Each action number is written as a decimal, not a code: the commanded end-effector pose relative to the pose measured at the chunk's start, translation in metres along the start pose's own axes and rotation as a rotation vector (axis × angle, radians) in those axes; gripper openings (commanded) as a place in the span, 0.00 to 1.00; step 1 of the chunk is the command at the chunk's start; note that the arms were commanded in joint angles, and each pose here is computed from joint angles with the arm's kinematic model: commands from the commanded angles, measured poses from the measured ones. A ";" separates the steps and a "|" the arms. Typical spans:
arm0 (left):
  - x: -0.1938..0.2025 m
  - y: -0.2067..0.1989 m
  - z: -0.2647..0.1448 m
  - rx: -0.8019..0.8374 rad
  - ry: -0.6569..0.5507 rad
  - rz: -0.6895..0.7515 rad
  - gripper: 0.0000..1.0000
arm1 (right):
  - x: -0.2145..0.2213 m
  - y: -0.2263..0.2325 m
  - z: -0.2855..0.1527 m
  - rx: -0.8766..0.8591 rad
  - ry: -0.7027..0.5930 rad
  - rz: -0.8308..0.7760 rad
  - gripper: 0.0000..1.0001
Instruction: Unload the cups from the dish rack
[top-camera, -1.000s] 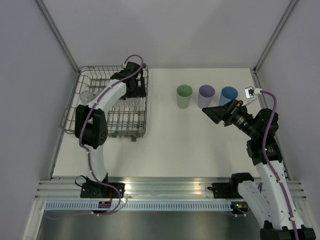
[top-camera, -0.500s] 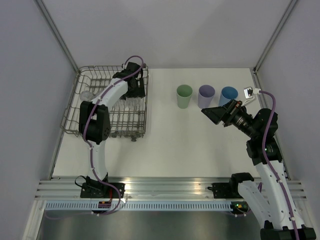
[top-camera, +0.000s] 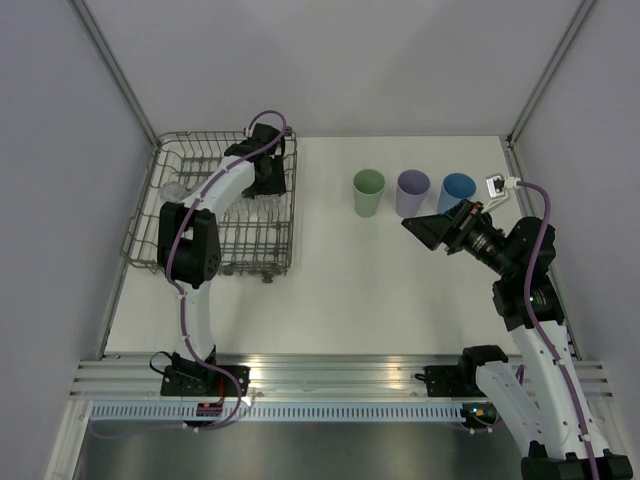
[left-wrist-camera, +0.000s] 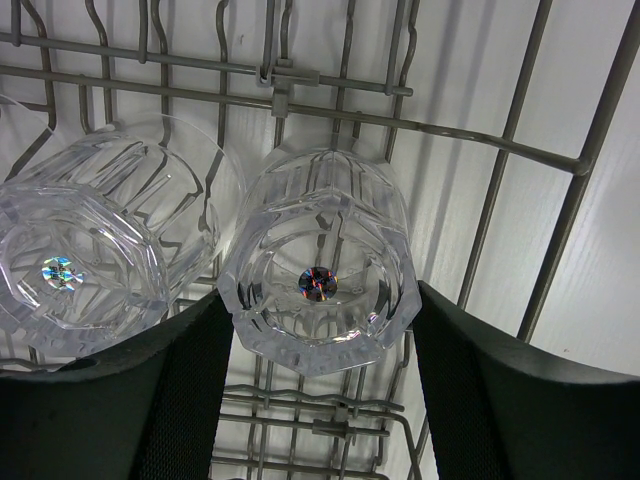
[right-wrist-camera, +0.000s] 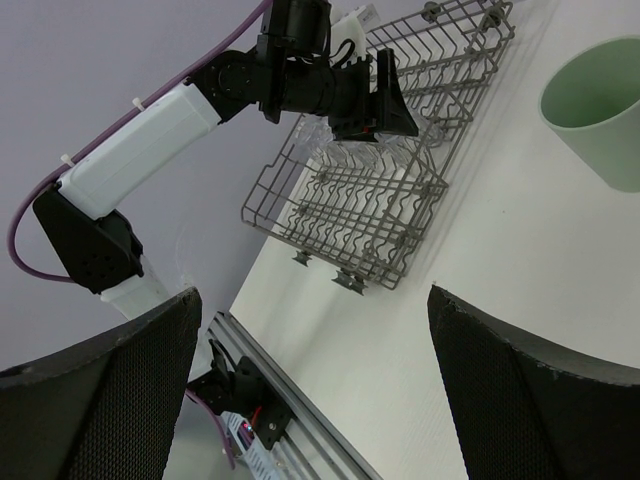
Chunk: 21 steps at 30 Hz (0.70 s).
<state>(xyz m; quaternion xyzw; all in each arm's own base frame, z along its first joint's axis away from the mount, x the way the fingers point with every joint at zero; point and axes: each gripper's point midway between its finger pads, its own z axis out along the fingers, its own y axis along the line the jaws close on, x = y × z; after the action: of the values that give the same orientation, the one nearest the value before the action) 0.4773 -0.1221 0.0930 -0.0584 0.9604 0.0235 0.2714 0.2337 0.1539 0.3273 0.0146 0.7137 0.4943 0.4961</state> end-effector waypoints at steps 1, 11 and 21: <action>-0.012 -0.005 -0.001 0.023 -0.026 0.015 0.51 | -0.010 0.017 -0.003 -0.049 -0.022 -0.049 0.98; -0.029 -0.007 -0.036 0.066 -0.085 -0.006 0.13 | -0.011 0.014 -0.002 -0.032 -0.023 -0.071 0.98; -0.051 -0.010 -0.093 0.145 -0.164 -0.029 0.02 | -0.028 0.011 -0.004 0.067 -0.030 -0.199 0.98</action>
<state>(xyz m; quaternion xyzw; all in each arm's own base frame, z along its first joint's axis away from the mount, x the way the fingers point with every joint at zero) 0.4689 -0.1274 0.1255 -0.0549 0.9577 -0.0051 0.2823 0.2387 0.1453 0.3415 -0.0103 0.7241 0.4439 0.5278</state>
